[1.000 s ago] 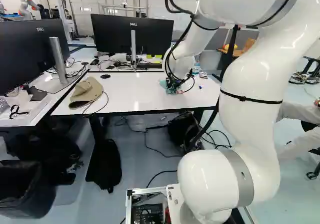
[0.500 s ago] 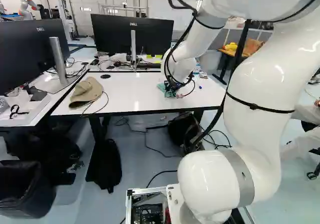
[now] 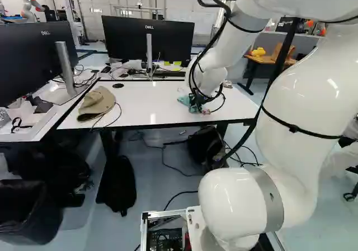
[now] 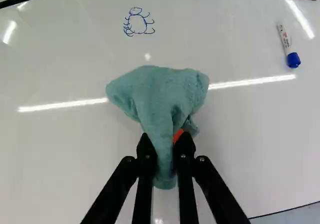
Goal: Clean the table with the green towel
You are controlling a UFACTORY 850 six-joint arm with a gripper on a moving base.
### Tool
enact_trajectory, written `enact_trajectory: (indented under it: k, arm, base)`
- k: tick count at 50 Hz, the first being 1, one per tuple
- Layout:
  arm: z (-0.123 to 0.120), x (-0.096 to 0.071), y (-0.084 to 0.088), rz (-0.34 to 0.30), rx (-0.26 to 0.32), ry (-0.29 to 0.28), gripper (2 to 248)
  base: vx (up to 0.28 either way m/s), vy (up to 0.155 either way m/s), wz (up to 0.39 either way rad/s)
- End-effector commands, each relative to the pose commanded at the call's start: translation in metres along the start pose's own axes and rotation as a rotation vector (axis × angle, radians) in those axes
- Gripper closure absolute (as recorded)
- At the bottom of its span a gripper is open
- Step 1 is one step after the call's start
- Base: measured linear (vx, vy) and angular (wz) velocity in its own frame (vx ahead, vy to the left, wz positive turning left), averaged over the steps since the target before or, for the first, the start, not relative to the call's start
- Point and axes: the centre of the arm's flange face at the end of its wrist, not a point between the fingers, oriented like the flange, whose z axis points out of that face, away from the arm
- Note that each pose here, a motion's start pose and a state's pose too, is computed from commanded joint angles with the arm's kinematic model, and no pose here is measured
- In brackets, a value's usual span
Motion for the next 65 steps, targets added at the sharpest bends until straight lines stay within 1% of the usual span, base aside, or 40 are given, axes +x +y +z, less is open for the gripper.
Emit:
enact_trajectory:
  k: [14,26,37,44,56,65]
  arm:
    - [0.003,0.005,0.022,0.039,-0.030,0.003,200]
    - [0.003,0.006,0.022,0.040,-0.031,0.004,200]
    - [-0.008,0.009,0.022,0.039,-0.029,0.027,200]
    - [-0.012,0.016,0.015,0.028,-0.019,0.045,200]
    - [-0.020,0.029,-0.004,-0.003,0.008,0.076,200]
    - [-0.020,0.031,-0.018,-0.027,0.028,0.080,200]
  base:
    - [0.000,0.000,0.000]
    - [0.000,0.000,0.000]
    - [0.000,0.000,0.000]
    - [0.000,0.000,0.000]
    - [0.000,0.000,0.000]
    - [0.000,0.000,0.000]
